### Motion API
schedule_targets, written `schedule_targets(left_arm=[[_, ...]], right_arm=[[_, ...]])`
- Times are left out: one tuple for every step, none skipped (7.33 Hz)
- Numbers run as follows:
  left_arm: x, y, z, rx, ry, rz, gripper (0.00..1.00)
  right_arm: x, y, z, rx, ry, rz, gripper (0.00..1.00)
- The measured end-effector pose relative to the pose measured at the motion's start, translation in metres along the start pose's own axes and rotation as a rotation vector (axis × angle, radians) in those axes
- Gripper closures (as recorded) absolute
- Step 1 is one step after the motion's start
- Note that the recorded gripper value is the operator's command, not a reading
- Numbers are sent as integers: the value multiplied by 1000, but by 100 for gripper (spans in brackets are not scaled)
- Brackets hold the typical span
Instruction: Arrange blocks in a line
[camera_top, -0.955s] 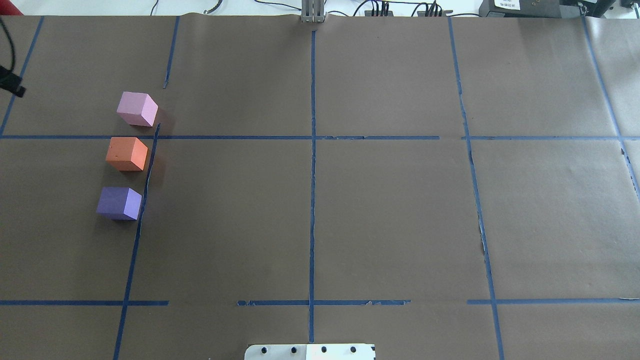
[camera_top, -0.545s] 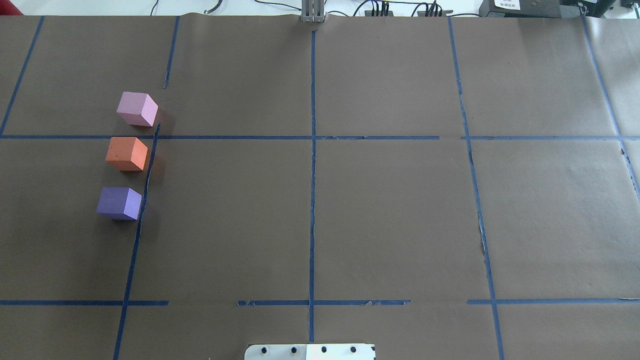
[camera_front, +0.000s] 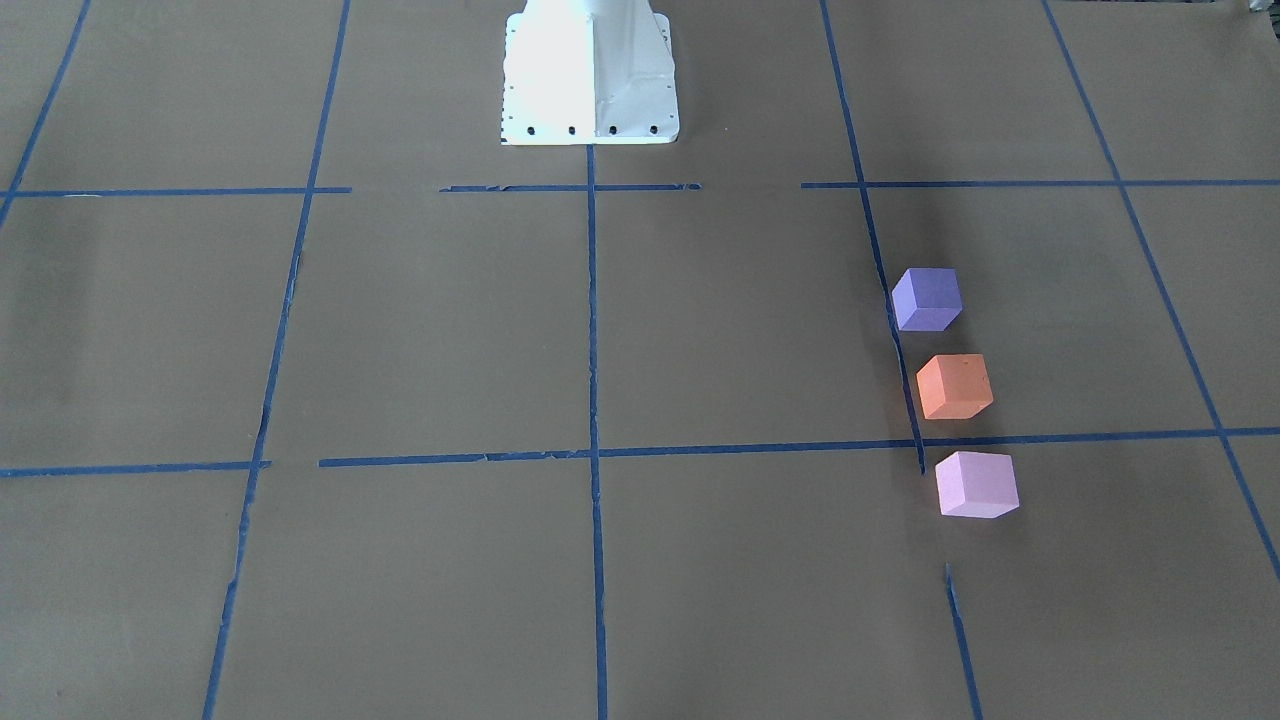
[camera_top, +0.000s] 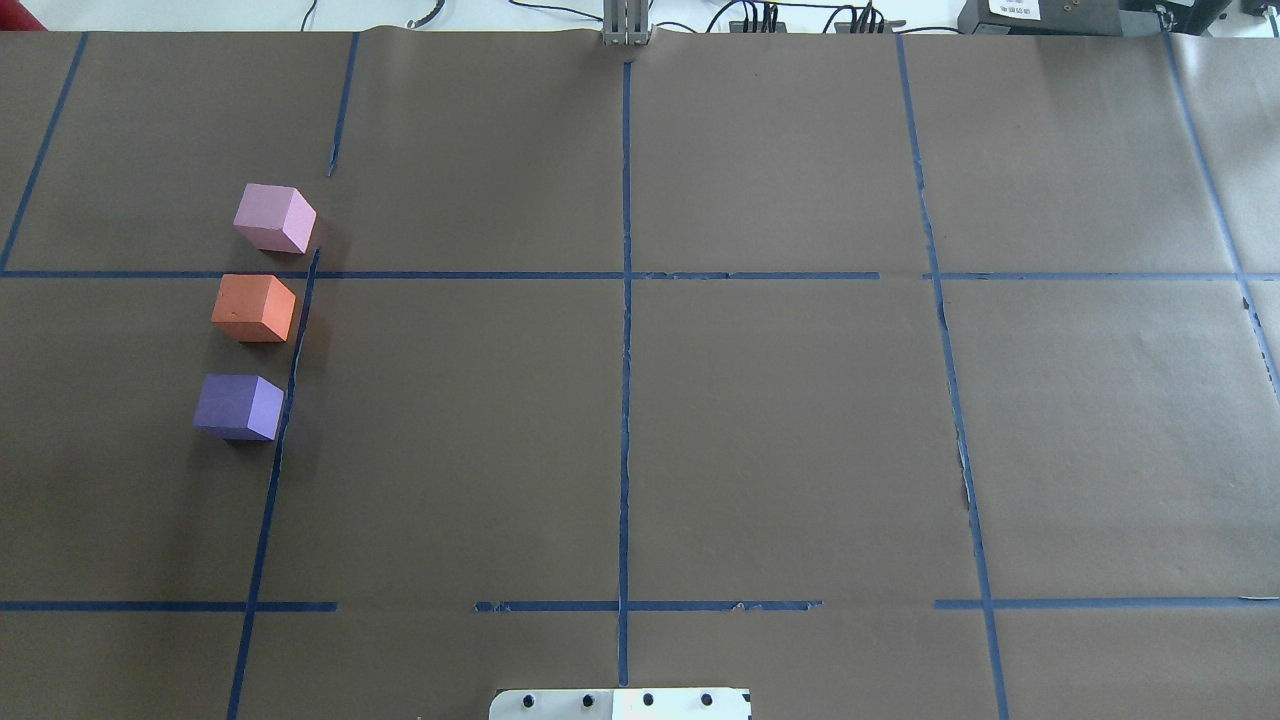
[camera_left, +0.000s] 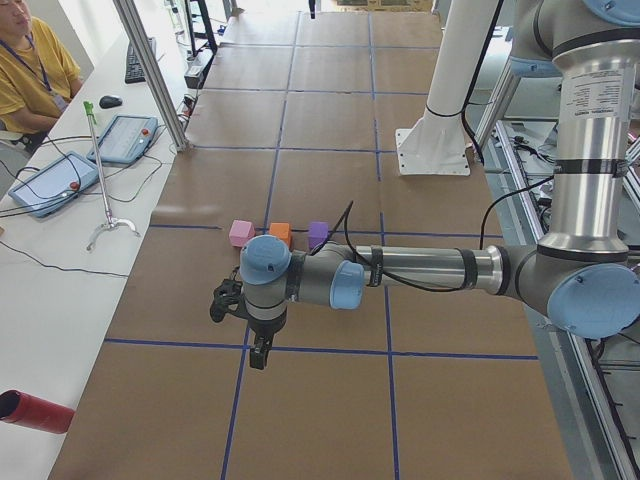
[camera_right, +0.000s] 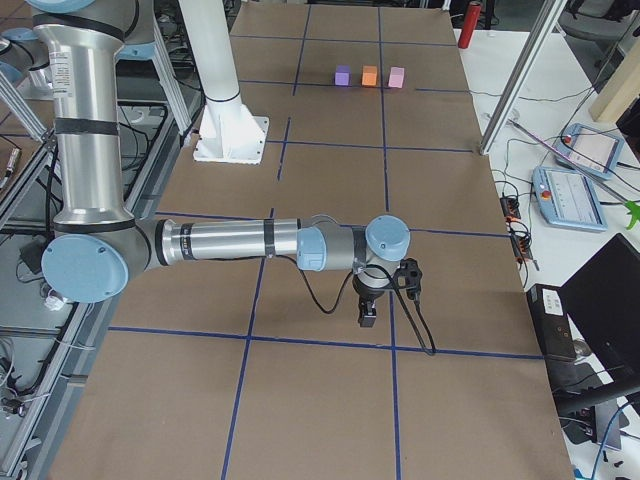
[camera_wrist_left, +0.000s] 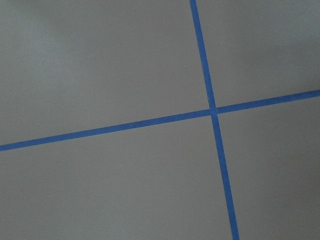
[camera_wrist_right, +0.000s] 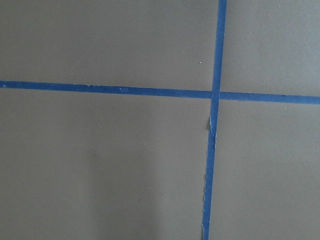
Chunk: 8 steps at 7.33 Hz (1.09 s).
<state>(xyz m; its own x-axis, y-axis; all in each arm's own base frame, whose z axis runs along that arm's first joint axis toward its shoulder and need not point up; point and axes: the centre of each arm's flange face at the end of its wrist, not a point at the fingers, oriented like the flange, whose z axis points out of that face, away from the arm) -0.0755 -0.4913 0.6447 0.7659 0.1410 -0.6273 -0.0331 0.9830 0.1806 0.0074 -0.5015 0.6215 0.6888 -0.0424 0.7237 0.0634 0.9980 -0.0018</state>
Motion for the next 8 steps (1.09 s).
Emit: schedule_targets(left_arm=[[2, -3, -3, 13, 0, -6, 0], [4, -4, -5, 34, -1, 5, 0], [5, -4, -6, 54, -1, 19, 0], [6, -6, -8, 66, -2, 29, 0], [7, -7, -10, 73, -2, 34, 0], [9, -8, -11, 77, -1, 38, 0], [10, -9, -12, 81, 1, 41, 0], [10, -10, -12, 82, 2, 42, 0]], right_arm=[[0, 0, 0, 0, 0, 0, 0], [0, 0, 0, 0, 0, 0, 0], [0, 0, 0, 0, 0, 0, 0], [0, 0, 0, 0, 0, 0, 0], [0, 0, 0, 0, 0, 0, 0], [0, 0, 0, 0, 0, 0, 0], [0, 0, 0, 0, 0, 0, 0], [0, 0, 0, 0, 0, 0, 0]])
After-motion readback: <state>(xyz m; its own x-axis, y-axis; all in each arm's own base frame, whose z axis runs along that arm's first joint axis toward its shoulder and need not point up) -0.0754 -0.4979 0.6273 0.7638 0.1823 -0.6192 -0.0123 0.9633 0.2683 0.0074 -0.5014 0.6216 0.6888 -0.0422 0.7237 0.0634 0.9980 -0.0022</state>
